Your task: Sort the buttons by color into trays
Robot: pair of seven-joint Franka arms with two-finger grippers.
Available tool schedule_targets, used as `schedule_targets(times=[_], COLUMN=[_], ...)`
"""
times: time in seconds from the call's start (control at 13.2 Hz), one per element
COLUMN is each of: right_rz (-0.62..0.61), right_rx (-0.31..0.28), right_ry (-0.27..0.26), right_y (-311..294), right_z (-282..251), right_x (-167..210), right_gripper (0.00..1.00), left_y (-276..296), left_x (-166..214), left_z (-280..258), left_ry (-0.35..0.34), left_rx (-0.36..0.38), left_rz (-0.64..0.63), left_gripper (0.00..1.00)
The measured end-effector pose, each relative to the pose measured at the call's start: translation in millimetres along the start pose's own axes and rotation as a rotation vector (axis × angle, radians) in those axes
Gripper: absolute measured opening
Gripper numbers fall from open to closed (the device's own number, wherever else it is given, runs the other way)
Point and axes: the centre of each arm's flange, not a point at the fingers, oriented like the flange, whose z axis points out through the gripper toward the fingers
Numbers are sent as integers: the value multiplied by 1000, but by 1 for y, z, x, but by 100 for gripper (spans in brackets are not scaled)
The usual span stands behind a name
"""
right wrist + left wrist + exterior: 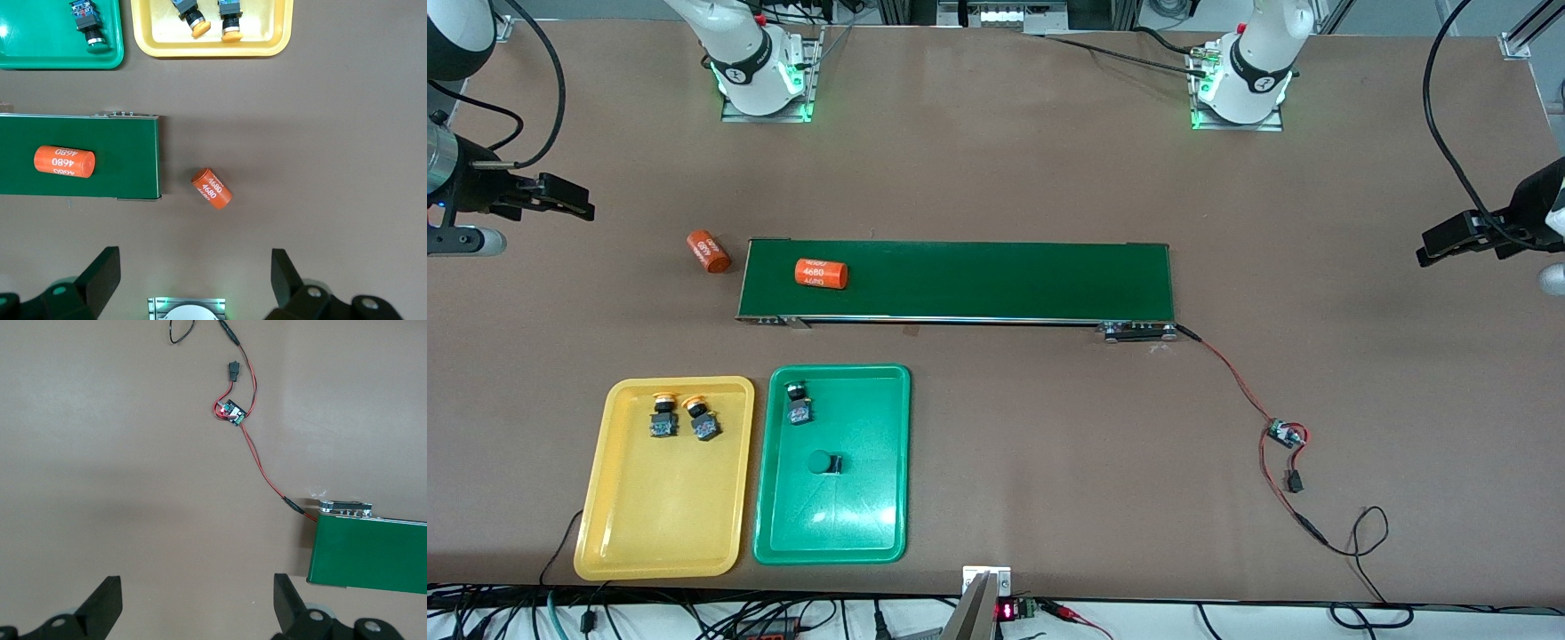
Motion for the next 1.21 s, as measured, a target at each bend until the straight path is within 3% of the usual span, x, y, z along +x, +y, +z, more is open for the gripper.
schedule_targets(times=[1.21], right_rz=[8], right_rx=[1], right_ry=[0], right_y=[4], right_z=[0], right_x=[0], right_gripper=[100], left_y=[-1], left_x=[0], left_z=[0], left_ry=[-1], left_rx=[0], left_rz=[-2], left_gripper=[100])
